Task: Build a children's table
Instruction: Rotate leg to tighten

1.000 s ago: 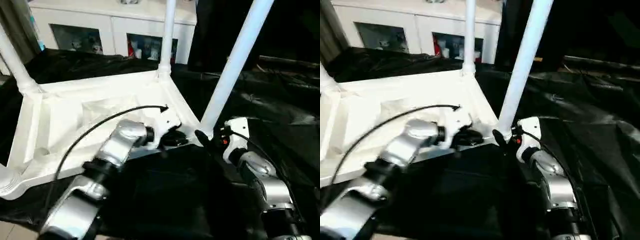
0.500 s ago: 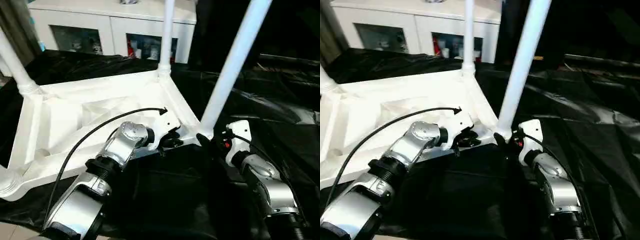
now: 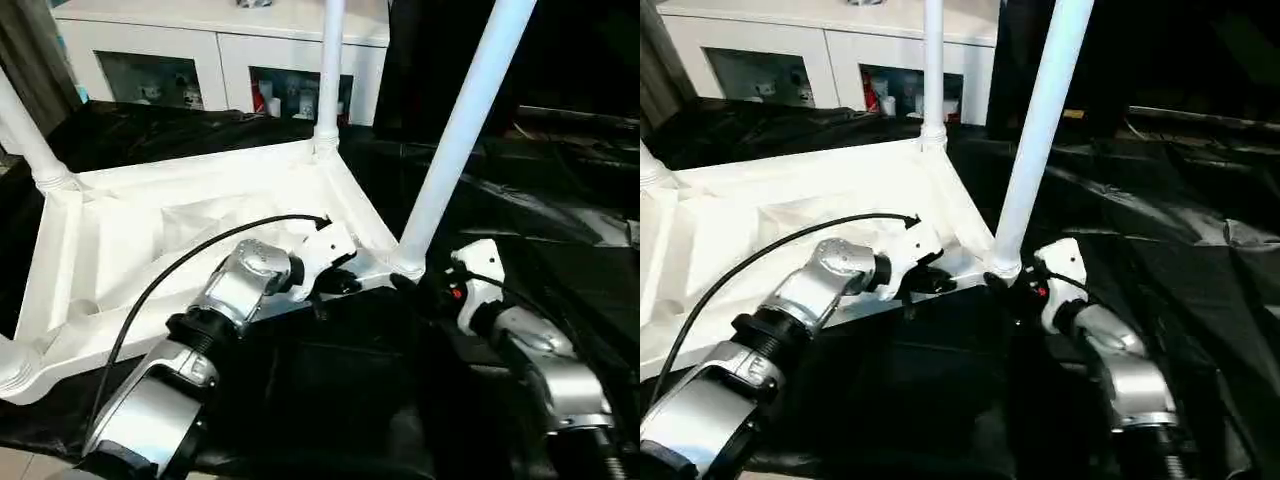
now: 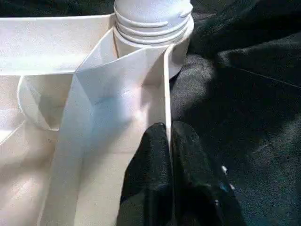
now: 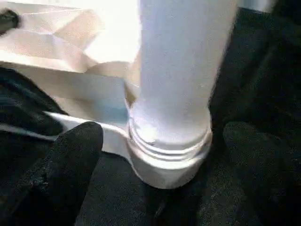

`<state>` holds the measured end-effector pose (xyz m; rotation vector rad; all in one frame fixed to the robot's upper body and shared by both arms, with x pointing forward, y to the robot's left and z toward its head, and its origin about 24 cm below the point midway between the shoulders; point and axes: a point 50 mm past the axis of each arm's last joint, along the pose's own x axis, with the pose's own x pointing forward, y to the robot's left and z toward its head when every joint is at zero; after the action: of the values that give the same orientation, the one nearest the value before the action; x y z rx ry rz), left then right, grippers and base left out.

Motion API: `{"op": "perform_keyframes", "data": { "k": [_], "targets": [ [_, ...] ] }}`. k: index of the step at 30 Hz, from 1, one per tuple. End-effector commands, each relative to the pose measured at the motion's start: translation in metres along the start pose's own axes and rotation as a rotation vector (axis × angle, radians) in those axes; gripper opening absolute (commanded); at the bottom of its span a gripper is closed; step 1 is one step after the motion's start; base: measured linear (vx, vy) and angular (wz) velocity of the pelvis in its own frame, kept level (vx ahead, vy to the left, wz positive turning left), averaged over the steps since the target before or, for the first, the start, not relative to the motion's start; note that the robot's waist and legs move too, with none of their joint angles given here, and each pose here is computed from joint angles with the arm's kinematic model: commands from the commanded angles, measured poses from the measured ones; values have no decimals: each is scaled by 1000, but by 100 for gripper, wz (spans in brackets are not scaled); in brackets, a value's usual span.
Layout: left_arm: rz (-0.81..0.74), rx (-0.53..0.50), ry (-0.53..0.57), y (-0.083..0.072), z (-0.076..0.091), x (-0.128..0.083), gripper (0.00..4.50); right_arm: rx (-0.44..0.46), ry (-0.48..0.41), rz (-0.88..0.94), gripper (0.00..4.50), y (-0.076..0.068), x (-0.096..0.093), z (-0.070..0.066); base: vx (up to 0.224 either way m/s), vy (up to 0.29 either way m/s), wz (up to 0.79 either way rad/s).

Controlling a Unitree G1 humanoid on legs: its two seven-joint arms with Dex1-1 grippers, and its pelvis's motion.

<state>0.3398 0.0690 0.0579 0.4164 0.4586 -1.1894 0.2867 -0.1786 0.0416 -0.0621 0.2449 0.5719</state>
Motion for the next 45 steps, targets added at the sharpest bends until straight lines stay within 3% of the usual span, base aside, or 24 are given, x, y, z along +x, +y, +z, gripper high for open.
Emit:
{"op": "perform_keyframes", "data": {
  "k": [1, 11, 20, 40, 43, 45],
  "targets": [
    [-23, 8, -4, 0, -4, -7, 1, -39, 5, 109, 450, 2, -7, 4, 0, 0, 0],
    [-302, 95, -138, -25, -9, -23, 1, -155, 66, 248, 450, -5, -17, 7, 0, 0, 0],
    [-283, 99, -122, -24, -15, -26, 1, -145, 87, 352, 450, 9, -17, -1, 0, 0, 0],
    [-301, 79, -117, -28, -18, -28, 0, -140, 64, 358, 280, 11, -13, -4, 0, 0, 0],
    [-286, 69, -118, -27, -19, -27, 0, -118, 56, 347, 275, 13, -11, -5, 0, 0, 0],
    [-198, 43, -115, -22, -18, -20, 0, -50, 35, 260, 273, 13, -6, -9, 0, 0, 0]
  ]
}}
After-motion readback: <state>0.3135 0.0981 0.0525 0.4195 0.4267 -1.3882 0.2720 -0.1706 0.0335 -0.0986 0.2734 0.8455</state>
